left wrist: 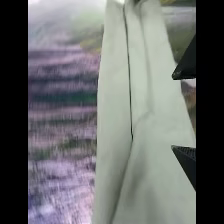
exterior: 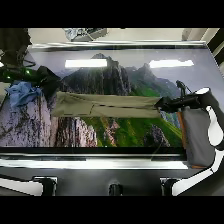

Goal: Fold the shirts.

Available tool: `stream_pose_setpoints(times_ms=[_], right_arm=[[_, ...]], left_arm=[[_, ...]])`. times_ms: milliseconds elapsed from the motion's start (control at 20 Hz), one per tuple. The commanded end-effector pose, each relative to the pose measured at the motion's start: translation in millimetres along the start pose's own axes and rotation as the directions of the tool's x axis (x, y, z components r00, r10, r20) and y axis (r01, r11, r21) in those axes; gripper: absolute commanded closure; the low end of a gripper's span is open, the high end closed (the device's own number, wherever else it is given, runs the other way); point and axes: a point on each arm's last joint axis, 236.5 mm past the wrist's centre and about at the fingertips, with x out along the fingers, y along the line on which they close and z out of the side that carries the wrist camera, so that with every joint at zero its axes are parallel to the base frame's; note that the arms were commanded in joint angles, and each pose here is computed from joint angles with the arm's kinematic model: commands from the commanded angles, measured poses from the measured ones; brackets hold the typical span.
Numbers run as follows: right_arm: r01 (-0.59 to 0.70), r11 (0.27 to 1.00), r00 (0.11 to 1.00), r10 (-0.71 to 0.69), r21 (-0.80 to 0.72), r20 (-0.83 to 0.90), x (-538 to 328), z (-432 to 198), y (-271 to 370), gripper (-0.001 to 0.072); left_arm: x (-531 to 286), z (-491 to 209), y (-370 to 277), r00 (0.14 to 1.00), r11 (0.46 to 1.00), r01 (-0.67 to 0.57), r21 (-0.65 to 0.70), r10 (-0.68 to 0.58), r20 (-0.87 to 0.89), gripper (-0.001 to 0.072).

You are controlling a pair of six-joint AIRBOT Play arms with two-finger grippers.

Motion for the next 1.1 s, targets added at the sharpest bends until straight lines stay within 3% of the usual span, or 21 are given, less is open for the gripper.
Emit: stream_pose_setpoints(times_ms=[0, 50, 100, 150, 200, 250, 300, 550, 1050], right_arm=[[-0.009, 0.996, 1.0, 0.008, 0.091, 0.017, 27.6, 6.7, 10.5, 0.0234], [-0.007, 0.996, 1.0, 0.005, 0.084, 0.021, 33.6, 8.5, 16.5, 0.0495], [-0.017, 0.997, 0.999, 0.014, 0.075, 0.028, 36.4, 11.0, 24.1, 0.0669], [-0.035, 0.999, 0.999, 0.033, 0.037, 0.04, 34.7, 13.8, 35.1, 0.0675], [-0.048, 0.999, 0.997, 0.049, -0.014, 0.056, 26.1, 17.3, 47.7, 0.0676], [-0.053, 0.997, 0.996, 0.057, -0.056, 0.067, 12.8, 18.6, 62.1, 0.0676], [-0.054, 0.993, 0.995, 0.062, -0.11, 0.078, -2.9, 18.6, 78.5, 0.0676], [-0.021, 0.947, 0.993, 0.056, -0.32, 0.101, -83.6, -11.2, 169.0, 0.0676], [0.068, 0.866, 0.986, 0.016, -0.496, 0.164, -180.5, -96.6, 261.4, 0.0675]], left_arm=[[-10.6, -6.3, -49.4, 0.999, 0.991, 0.03, 0.129, -0.032, 0.016, 0.0207], [-6.3, -9.1, -56.7, 0.999, 0.989, 0.037, 0.146, -0.039, 0.007, 0.0207], [2.7, -13.0, -62.3, 0.999, 0.986, 0.048, 0.159, -0.046, -0.011, 0.0207], [13.7, -17.2, -65.8, 0.998, 0.984, 0.056, 0.167, -0.052, -0.028, 0.0216], [27.7, -23.7, -67.6, 0.997, 0.985, 0.064, 0.162, -0.057, -0.051, 0.0346], [45.4, -34.5, -68.5, 0.995, 0.986, 0.073, 0.152, -0.061, -0.084, 0.0589], [66.4, -49.0, -68.4, 0.991, 0.987, 0.079, 0.138, -0.062, -0.12, 0.0674], [171.1, -148.8, -71.1, 0.956, 0.995, 0.101, -0.013, -0.101, -0.276, 0.0675], [263.8, -209.4, -159.9, 0.894, 0.927, 0.309, -0.215, -0.36, -0.267, 0.0675]])
